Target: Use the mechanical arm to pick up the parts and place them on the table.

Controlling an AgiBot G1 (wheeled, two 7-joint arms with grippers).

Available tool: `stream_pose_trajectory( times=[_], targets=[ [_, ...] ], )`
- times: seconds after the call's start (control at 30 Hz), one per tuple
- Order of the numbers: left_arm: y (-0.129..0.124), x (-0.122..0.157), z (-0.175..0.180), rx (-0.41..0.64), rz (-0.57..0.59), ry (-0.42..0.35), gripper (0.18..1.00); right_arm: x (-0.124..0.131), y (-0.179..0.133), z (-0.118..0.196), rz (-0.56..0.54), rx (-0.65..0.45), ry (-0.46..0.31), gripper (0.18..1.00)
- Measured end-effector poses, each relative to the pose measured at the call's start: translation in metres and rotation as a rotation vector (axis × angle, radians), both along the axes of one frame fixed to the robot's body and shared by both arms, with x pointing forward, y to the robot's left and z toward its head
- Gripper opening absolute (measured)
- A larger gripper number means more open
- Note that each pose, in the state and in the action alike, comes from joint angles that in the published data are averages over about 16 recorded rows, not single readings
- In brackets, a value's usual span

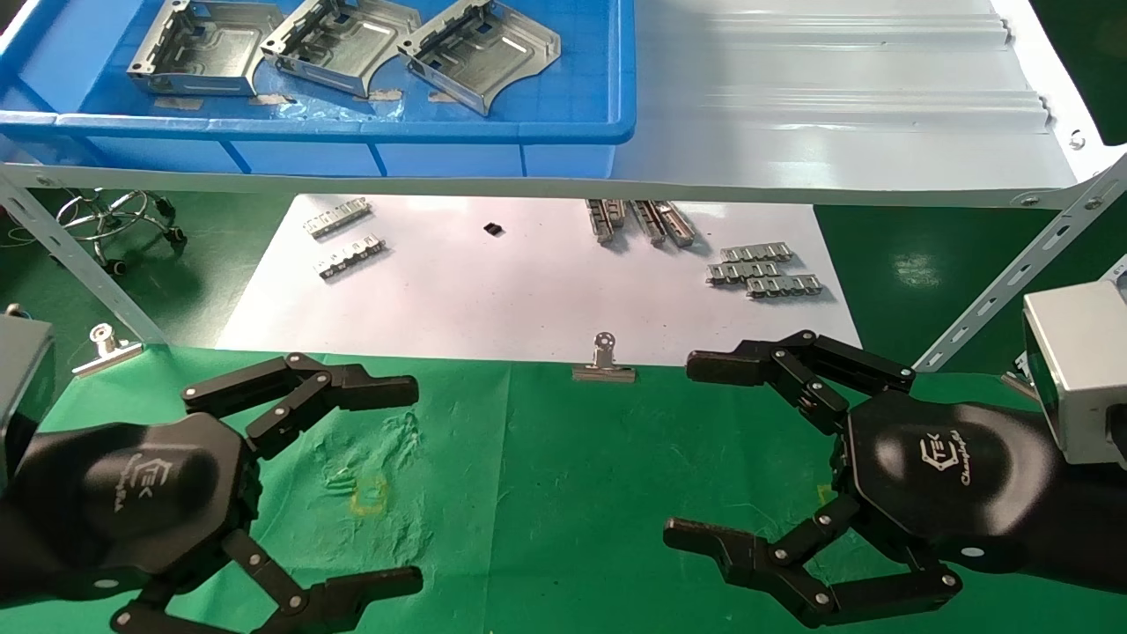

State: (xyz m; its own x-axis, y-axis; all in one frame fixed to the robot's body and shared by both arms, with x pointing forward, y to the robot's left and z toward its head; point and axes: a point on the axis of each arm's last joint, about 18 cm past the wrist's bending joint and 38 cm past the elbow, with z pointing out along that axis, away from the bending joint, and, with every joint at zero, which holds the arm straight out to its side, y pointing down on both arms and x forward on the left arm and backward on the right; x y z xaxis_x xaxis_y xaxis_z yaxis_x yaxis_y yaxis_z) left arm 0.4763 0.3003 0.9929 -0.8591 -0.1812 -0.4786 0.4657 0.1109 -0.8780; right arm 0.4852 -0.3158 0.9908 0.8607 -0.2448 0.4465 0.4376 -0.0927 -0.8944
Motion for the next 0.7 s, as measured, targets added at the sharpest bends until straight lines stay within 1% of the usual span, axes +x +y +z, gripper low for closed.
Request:
stream_pose_trajectory(
  times=[0.7],
  targets=[
    [-0.0001,0.0032,0.0017,-0.012,0.008,-0.002,1.001,0.0,0.0,0.0,0.0,0.0,0.0,0.996]
  ],
)
